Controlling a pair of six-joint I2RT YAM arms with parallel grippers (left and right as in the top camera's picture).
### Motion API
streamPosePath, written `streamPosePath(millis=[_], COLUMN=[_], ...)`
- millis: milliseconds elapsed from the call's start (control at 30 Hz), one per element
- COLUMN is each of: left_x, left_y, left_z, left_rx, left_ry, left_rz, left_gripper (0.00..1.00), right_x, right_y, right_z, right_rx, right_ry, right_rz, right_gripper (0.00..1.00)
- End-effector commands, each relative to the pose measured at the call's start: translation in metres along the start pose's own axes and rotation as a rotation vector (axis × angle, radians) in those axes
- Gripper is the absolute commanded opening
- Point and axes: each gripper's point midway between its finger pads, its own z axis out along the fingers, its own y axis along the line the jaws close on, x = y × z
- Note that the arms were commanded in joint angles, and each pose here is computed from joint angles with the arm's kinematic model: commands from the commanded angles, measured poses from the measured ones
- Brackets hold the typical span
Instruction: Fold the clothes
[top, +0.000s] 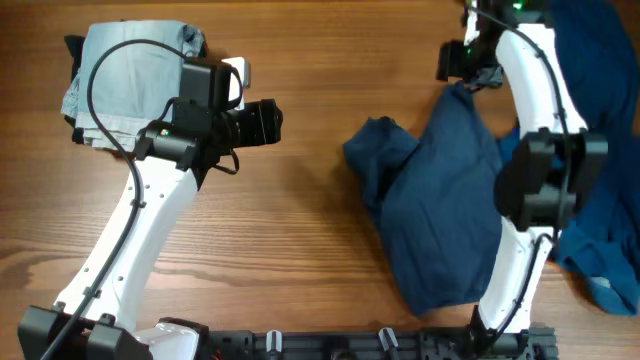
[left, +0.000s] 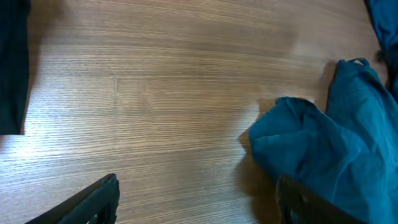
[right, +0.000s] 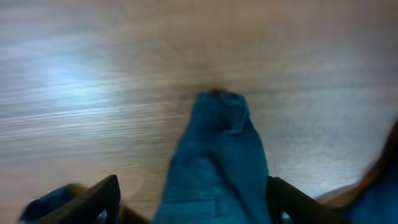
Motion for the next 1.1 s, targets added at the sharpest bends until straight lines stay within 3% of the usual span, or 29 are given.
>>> streamPosePath(millis=[0, 67, 233, 267, 300, 333, 433, 500, 533, 633, 833, 933, 1067], left_x=[0.003, 0.004, 0.005, 0.005, 0.005, 0.005, 0.004, 0.002, -0.001, -0.008, -0.029, -0.053, -0.075], left_y=[0.004, 0.004, 0.004, 0.004, 0.004, 0.004, 0.004, 0.004, 0.002, 0.000, -0.008, -0.020, -0.051], left_z=[0.003, 0.003, 0.003, 0.003, 0.003, 0.003, 0.003, 0.003, 0.003, 0.003, 0.001, -0.004, -0.005], left_rx=[-0.002, -0.003, -0.004, -0.004, -0.004, -0.004, -0.004, -0.001, 0.003, 0.014, 0.045, 0.095, 0.259], left_ry=[0.016, 0.020, 0.022, 0.022, 0.022, 0.022, 0.021, 0.012, 0.000, -0.029, -0.117, -0.215, -0.297], left_rz=[-0.005, -0.005, -0.006, -0.006, -0.006, -0.006, -0.006, -0.004, -0.002, 0.004, 0.020, 0.049, 0.144], left_gripper=[0.80, 0.80, 0.80, 0.80, 0.80, 0.80, 0.70, 0.43, 0.34, 0.22, 0.20, 0.22, 0.38], right_x=[0.010, 0.017, 0.025, 0.027, 0.028, 0.027, 0.012, -0.009, -0.023, -0.038, -0.001, 0.034, 0.080], right_y=[-0.025, -0.030, -0.031, -0.032, -0.032, -0.032, -0.023, -0.004, 0.010, 0.038, 0.092, 0.113, 0.121], right_z=[0.027, 0.042, 0.063, 0.067, 0.070, 0.071, 0.049, 0.003, -0.038, -0.150, -0.314, -0.349, -0.353], right_rx=[0.070, 0.076, 0.083, 0.084, 0.085, 0.083, 0.036, -0.069, -0.151, -0.307, -0.441, -0.468, -0.528], right_ry=[0.065, 0.105, 0.150, 0.160, 0.167, 0.162, 0.103, -0.002, -0.094, -0.327, -0.662, -0.701, -0.607], right_rz=[0.092, 0.102, 0.100, 0.097, 0.099, 0.098, 0.084, 0.053, 0.019, -0.055, -0.293, -0.400, -0.509], right_gripper=[0.74, 0.73, 0.48, 0.41, 0.26, 0.04, 0.04, 0.04, 0.04, 0.04, 0.04, 0.04, 0.04])
